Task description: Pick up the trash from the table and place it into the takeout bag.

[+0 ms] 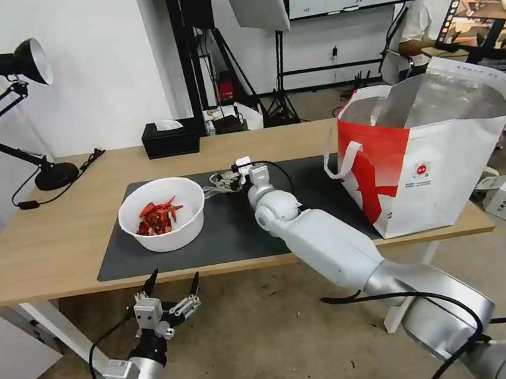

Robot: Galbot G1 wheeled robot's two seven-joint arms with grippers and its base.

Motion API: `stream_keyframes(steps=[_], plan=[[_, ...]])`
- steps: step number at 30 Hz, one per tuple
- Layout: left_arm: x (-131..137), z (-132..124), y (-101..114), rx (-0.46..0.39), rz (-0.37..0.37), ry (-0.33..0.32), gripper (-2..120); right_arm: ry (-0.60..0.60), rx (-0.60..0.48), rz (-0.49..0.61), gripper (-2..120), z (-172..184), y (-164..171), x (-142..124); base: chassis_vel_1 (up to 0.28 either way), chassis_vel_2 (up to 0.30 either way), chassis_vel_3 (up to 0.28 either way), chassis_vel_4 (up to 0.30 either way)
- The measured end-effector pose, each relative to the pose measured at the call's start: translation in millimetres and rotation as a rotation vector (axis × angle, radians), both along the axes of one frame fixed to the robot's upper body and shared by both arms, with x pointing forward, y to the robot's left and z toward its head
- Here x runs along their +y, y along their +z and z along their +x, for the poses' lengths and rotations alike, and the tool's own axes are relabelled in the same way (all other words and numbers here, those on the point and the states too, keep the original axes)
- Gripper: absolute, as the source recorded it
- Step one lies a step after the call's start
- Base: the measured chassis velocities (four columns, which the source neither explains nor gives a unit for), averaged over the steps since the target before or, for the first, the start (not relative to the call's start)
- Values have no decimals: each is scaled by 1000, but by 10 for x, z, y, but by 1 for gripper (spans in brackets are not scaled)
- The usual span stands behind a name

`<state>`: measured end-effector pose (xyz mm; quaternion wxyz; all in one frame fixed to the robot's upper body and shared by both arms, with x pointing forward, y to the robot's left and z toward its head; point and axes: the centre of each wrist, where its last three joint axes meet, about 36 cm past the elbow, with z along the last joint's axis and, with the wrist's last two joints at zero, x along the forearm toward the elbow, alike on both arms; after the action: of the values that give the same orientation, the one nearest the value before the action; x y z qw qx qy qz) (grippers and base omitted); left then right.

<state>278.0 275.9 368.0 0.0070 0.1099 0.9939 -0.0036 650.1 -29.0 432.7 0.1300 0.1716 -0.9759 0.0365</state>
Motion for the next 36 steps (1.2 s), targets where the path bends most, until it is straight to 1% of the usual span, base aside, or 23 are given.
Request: stream_keyframes(steps=[9, 11, 12, 15, 16, 17, 21, 22, 23, 24, 25, 27, 28, 29, 31, 32, 34, 35, 36], plan=[[-4, -8, -6, 2, -1, 1, 100, 1, 44, -7, 100, -15, -125, 53, 0, 0, 0, 0], [-2, -17, -4, 3, 0, 2, 100, -4, 52, 5, 93, -27, -166, 57, 0, 0, 0, 0], [-2, -17, -4, 3, 0, 2, 100, -4, 52, 5, 93, -27, -166, 57, 0, 0, 0, 0], [6, -37, -10, 7, 1, 5, 100, -7, 62, 46, 77, -55, -191, 57, 0, 0, 0, 0], [6, -37, -10, 7, 1, 5, 100, -7, 62, 46, 77, -55, -191, 57, 0, 0, 0, 0], [6, -39, -11, 7, 1, 5, 100, -5, 62, 49, 72, -60, -198, 49, 0, 0, 0, 0], [6, -40, -11, 7, 1, 5, 100, -4, 62, 49, 70, -61, -199, 47, 0, 0, 0, 0], [5, -40, -12, 7, 1, 6, 100, -3, 63, 52, 57, -63, -202, 39, 0, 0, 0, 0], [5, -40, -12, 7, 0, 6, 100, -2, 63, 54, 54, -64, -204, 37, 0, 0, 0, 0], [3, -39, -12, 7, 0, 7, 100, -2, 66, 59, 45, -70, -211, 31, 0, 0, 0, 0], [3, -39, -12, 7, 0, 7, 100, -2, 66, 59, 45, -70, -211, 31, 0, 0, 0, 0], [5, -35, -16, 7, 0, 9, 100, -2, 68, 64, 37, -88, -225, -8, 0, 0, 0, 0], [2, -30, -21, 6, -1, 9, 100, -2, 68, 64, 31, -100, -233, -42, 0, 0, 0, 0], [2, -30, -21, 6, -1, 9, 100, -2, 68, 64, 31, -100, -233, -42, 0, 0, 0, 0], [-14, -26, -25, 6, -5, 6, 100, -3, 65, 63, 22, -120, -235, -107, 0, 0, 0, 0], [-14, -26, -25, 6, -5, 6, 100, -3, 65, 63, 22, -120, -235, -107, 0, 0, 0, 0], [-17, -20, -22, 3, -5, 5, 100, -12, 37, 81, 13, -203, -156, -154, 0, 0, 0, 0], [-17, -20, -22, 3, -5, 5, 100, -12, 37, 81, 13, -203, -156, -154, 0, 0, 0, 0], [-8, -4, -4, -5, -8, 8, 100, -16, -2, 97, 11, -300, -81, -169, 0, 0, 0, 0]])
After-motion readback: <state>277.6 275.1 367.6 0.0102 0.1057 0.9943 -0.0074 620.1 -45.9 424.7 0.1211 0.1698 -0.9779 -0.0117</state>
